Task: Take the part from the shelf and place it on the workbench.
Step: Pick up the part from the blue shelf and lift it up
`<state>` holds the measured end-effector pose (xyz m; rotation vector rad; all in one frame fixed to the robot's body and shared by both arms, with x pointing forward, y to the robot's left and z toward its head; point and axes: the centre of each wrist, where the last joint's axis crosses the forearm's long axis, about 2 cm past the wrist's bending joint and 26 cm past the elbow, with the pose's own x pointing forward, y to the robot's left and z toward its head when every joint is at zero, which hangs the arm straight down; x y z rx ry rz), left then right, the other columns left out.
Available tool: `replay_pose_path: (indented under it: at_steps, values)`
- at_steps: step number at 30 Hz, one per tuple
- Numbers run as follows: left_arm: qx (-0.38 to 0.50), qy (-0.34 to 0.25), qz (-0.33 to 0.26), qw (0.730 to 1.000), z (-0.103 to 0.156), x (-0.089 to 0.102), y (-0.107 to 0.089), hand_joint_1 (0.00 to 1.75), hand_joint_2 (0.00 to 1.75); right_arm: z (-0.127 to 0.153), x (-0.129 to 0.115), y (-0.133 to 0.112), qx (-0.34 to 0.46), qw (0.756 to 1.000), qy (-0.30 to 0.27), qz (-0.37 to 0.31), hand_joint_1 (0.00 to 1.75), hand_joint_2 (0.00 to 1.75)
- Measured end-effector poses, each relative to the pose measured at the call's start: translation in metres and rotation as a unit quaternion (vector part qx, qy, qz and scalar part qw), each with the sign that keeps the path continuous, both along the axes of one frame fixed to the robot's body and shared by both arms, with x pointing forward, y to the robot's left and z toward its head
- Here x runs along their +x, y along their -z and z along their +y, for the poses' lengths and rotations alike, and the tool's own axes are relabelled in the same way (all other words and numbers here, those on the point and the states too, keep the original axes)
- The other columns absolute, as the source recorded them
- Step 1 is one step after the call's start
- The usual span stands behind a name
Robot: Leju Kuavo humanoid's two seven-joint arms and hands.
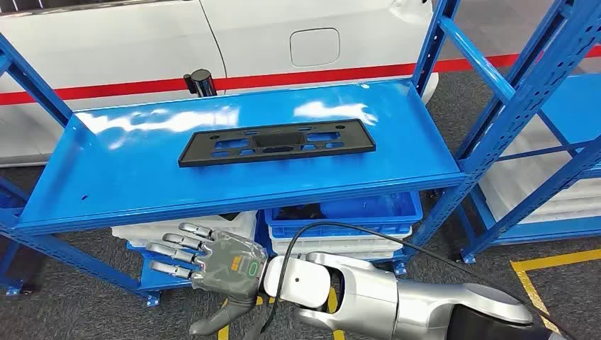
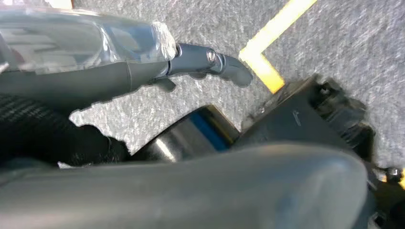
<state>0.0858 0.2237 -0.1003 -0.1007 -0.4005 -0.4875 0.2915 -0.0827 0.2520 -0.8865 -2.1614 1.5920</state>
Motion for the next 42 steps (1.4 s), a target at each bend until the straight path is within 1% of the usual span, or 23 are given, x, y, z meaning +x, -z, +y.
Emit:
replay_pose_path:
  at_steps: [5,15,21,25,31,35,42]
  values:
    - [-0.002,0.003,-0.003,1.0,0.0,0.002,-0.001,0.0,0.0,0.0,0.0,0.0,0.002,1.0,-0.002,0.004,0.0,0.0]
    - [-0.002,0.005,-0.001,1.0,-0.001,0.0,0.0,0.0,0.0,0.0,0.003,-0.004,0.008,1.0,-0.001,0.003,0.0,0.0]
    - [-0.002,0.008,-0.001,1.0,-0.001,-0.001,0.0,0.0,0.0,-0.002,0.006,-0.005,0.011,1.0,0.001,0.024,0.0,0.0]
    - [-0.002,0.014,-0.002,1.0,-0.001,0.0,0.0,0.0,0.0,-0.003,0.014,-0.012,0.003,1.0,0.006,0.03,0.0,1.75]
    - [-0.003,0.02,-0.005,1.0,-0.002,0.003,-0.001,0.0,0.0,-0.002,0.028,-0.022,-0.013,0.999,0.015,0.034,0.0,1.75]
    - [-0.006,0.021,-0.009,1.0,-0.004,0.007,-0.002,0.0,0.0,-0.003,0.033,-0.019,-0.023,0.999,0.023,0.04,0.0,1.75]
    - [-0.007,0.024,-0.004,1.0,-0.004,0.004,-0.001,0.0,0.0,-0.005,0.048,-0.02,-0.048,0.997,0.045,0.042,0.0,1.75]
